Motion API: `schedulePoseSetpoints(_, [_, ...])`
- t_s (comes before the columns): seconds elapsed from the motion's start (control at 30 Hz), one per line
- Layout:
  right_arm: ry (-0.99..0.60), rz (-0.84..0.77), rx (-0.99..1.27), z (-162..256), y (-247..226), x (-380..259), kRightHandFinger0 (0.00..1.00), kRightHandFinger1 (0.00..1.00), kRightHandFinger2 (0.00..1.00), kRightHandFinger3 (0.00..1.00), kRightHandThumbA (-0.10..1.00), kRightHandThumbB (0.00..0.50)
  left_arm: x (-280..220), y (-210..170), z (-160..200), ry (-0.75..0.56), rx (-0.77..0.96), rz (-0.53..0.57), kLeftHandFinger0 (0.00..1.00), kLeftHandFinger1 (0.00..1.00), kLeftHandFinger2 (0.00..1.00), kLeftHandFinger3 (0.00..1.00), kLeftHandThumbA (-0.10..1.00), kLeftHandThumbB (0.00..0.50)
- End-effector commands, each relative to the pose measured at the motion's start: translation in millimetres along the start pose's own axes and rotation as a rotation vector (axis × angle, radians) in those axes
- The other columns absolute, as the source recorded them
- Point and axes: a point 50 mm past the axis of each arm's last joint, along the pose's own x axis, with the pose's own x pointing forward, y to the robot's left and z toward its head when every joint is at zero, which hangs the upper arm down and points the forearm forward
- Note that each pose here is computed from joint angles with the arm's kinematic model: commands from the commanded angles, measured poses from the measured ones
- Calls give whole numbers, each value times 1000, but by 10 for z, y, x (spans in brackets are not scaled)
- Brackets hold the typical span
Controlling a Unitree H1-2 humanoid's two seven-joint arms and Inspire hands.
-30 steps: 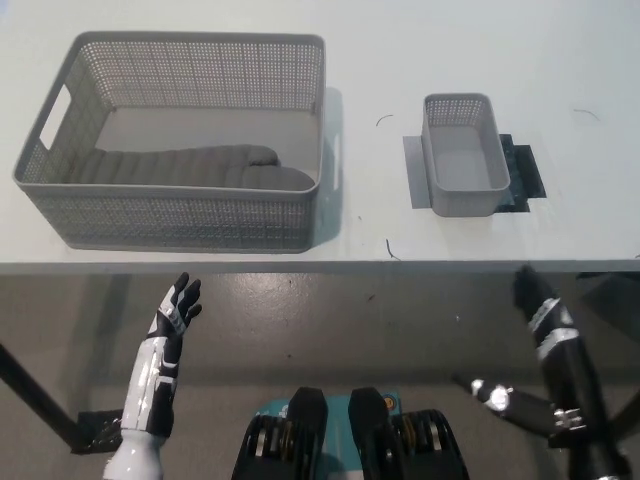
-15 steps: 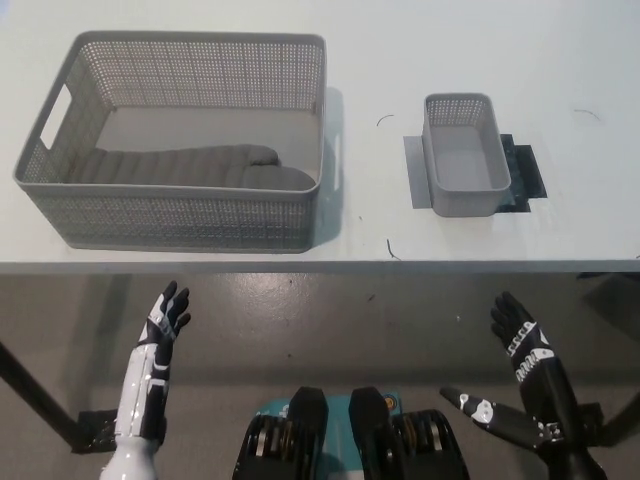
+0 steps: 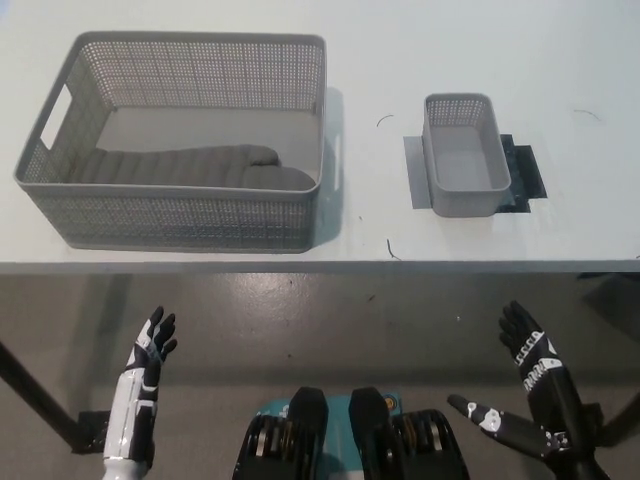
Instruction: Usethe right hand to pick up a oven gloves on top of a leveled container and place it into another larger container on the left side
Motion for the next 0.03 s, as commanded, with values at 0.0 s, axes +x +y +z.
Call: schedulePoseSetpoints(0.0, [-78,4,-17,85,-24,-9,1000,1000,1000,1000,1000,168,-68,46,9,-22,19,7,1000,1000,1000,1000,1000,76])
